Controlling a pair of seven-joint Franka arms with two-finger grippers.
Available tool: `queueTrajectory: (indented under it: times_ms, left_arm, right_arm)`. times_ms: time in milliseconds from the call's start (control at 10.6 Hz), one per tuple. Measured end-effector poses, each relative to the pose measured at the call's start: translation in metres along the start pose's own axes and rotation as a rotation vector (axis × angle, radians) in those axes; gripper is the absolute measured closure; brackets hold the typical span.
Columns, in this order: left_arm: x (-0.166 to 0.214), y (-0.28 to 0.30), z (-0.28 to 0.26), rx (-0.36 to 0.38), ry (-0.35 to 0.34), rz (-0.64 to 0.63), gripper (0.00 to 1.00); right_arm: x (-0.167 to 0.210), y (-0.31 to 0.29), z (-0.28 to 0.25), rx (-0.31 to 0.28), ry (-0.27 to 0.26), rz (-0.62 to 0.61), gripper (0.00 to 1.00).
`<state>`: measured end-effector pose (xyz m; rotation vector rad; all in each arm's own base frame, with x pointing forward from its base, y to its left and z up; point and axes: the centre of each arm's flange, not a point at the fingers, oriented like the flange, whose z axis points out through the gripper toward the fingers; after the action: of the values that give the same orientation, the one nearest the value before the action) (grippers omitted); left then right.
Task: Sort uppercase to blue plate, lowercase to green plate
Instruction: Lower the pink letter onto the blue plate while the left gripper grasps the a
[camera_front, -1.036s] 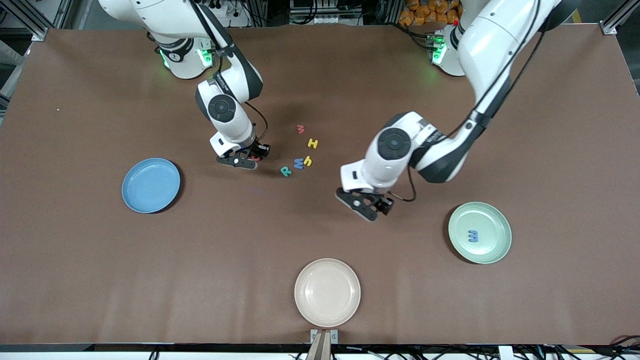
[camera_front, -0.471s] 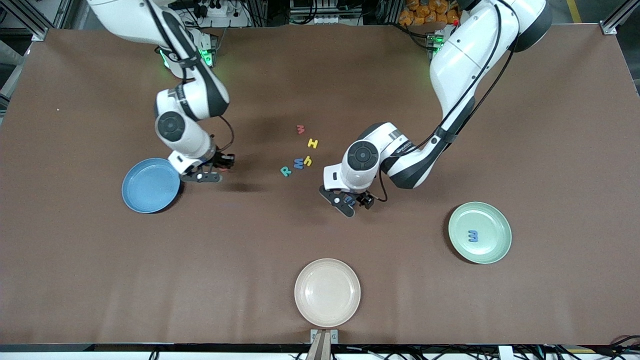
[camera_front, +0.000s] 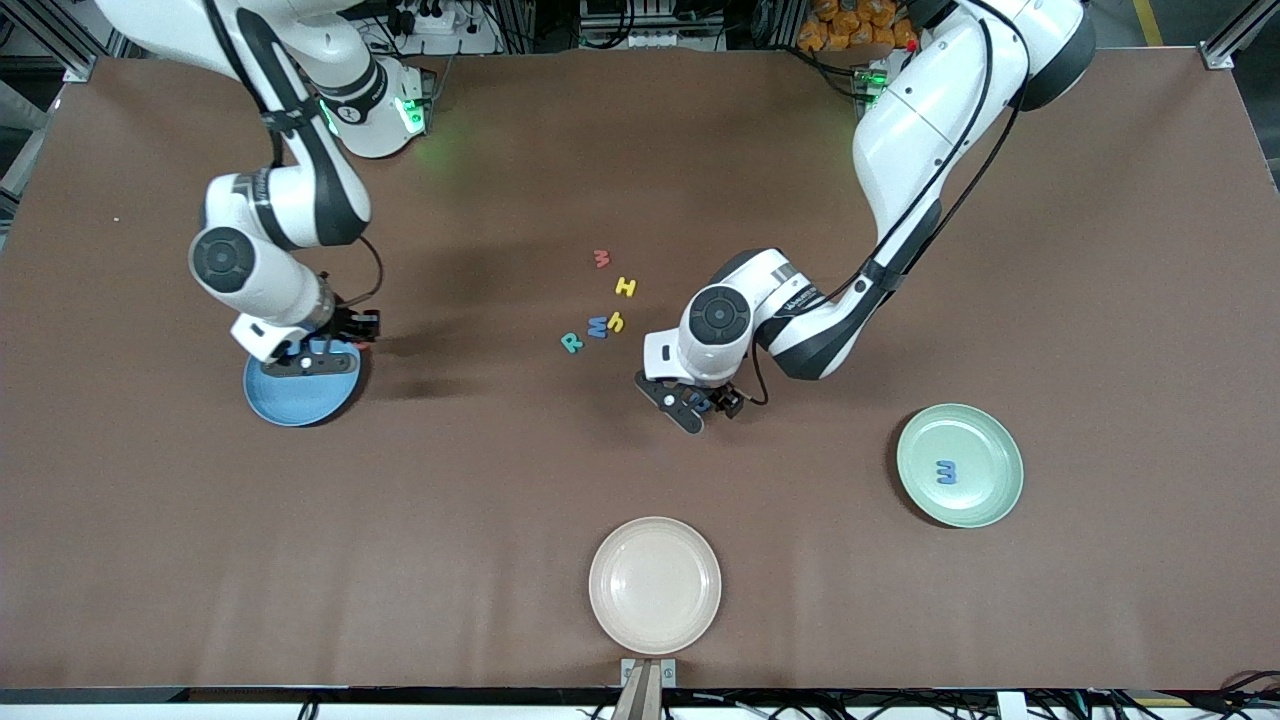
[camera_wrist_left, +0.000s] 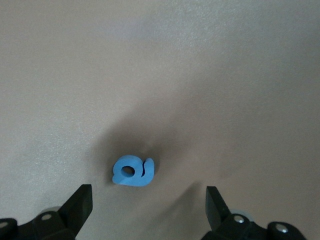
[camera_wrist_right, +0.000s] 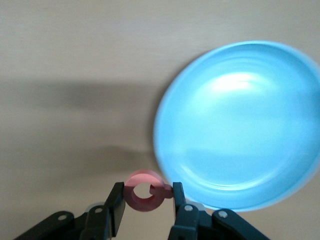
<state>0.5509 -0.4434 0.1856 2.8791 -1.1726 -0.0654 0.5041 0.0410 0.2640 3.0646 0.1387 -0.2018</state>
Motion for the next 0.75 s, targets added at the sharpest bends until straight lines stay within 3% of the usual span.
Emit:
queueTrajectory:
  times_ms: [377,753]
  left_arm:
    - [-0.002,-0.002,0.008,-0.003,-0.012,0.008,0.02]
    - [-0.002,-0.011,0.017,0.002,-0.019,0.026,0.05]
  right_arm:
    - [0.0,0.08,0.018,-0.003,0.039,-0.045,0.57]
    - [0.005,0.102,0.071,-0.011,0.065,-0.046,0.57]
